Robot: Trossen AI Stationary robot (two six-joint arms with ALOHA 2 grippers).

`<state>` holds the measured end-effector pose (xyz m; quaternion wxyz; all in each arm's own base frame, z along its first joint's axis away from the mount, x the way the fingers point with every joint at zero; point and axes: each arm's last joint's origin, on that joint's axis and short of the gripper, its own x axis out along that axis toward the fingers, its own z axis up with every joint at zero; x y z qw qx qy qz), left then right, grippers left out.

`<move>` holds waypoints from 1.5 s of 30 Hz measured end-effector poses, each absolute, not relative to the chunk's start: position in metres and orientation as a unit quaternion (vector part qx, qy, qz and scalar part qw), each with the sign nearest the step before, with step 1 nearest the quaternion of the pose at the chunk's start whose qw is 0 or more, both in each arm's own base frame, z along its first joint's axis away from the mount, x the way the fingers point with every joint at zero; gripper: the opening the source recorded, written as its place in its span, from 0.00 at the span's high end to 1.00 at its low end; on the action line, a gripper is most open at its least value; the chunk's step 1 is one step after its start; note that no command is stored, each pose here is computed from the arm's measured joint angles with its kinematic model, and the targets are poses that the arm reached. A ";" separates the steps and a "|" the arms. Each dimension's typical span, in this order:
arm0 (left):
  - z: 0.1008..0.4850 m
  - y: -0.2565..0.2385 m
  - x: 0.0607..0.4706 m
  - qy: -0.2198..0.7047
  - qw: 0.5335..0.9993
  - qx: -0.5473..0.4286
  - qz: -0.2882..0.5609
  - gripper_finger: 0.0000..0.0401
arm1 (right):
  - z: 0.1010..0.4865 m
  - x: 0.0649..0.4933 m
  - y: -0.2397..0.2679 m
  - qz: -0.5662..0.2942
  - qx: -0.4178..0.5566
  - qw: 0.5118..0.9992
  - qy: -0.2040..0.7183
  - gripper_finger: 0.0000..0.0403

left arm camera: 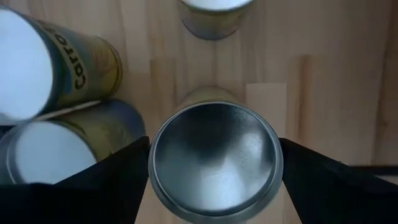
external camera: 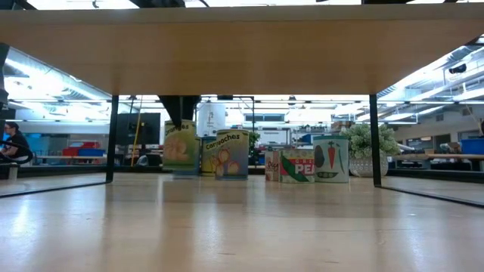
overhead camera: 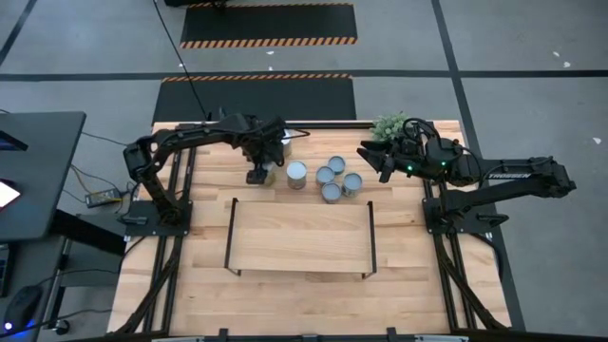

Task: Pick and place cans onto a shelf
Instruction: Put the canned oranges on the shelf

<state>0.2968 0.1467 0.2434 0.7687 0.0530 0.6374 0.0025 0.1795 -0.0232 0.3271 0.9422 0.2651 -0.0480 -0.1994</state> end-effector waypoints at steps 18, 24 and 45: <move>0.374 0.127 0.288 0.614 0.786 -0.022 0.069 0.19 | 0.327 0.179 -0.023 -0.199 0.264 0.942 -0.048 0.46; 0.418 0.085 0.288 0.563 0.823 -0.043 0.066 0.19 | 0.327 0.179 -0.023 -0.199 0.261 0.943 -0.047 0.46; 0.418 -0.074 0.290 0.576 0.814 -0.072 -0.023 0.19 | 0.327 0.180 -0.022 -0.173 0.264 0.948 -0.040 0.46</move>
